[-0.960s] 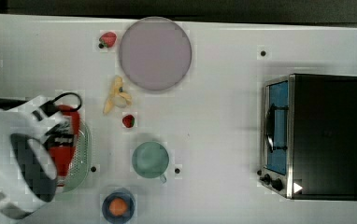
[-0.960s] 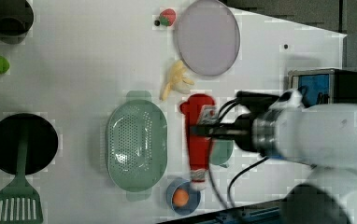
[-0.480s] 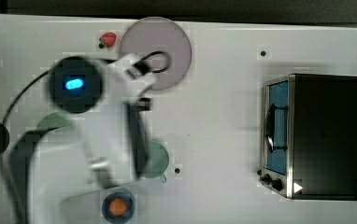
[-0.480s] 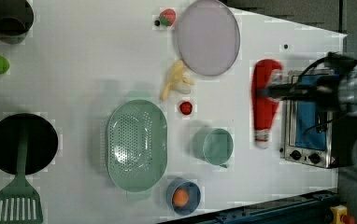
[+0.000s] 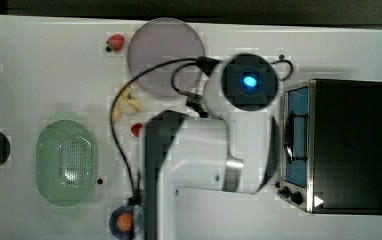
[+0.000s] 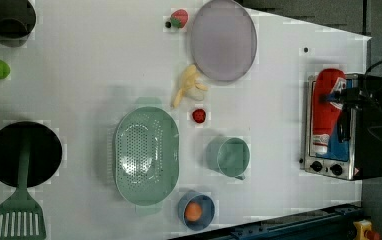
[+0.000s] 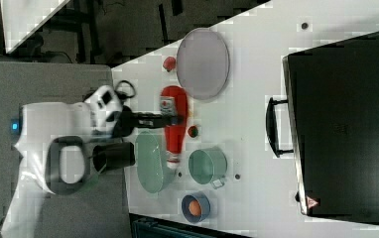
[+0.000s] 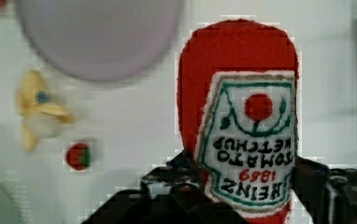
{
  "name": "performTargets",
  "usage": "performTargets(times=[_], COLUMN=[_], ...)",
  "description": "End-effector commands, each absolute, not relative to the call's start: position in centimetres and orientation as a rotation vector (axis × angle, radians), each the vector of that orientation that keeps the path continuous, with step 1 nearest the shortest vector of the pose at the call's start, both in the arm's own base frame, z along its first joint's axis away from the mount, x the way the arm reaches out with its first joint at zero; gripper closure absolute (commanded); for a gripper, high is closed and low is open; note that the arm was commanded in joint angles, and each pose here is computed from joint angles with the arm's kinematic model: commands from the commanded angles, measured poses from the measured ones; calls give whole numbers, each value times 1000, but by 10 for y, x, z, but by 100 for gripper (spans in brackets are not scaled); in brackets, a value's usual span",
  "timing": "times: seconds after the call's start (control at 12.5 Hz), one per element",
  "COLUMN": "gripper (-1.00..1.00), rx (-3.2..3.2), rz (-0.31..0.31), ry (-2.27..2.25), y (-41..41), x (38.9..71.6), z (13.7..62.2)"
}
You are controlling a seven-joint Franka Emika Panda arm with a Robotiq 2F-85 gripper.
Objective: Pick ketchup from strainer and place it on the table
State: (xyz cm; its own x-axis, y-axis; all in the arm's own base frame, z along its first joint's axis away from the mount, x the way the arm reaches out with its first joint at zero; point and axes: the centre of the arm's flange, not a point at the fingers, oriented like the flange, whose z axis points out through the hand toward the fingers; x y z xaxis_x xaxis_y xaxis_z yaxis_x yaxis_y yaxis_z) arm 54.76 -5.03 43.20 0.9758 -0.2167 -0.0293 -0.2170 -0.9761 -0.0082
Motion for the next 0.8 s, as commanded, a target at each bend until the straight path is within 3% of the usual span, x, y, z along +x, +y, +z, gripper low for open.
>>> performTargets(times=[0.08,0.32,0.64,0.72,0.8], gripper=[-13,-13,-13,-19,-39], rx=[-3122,-3116,-3085,-3076,-3070], rz=[105,99,188,188,171], ry=[233,244,244,246,247], y=[-40,-43,-42,-42,-42], x=[529,517,509,511,514], z=[405,357,286,271,258])
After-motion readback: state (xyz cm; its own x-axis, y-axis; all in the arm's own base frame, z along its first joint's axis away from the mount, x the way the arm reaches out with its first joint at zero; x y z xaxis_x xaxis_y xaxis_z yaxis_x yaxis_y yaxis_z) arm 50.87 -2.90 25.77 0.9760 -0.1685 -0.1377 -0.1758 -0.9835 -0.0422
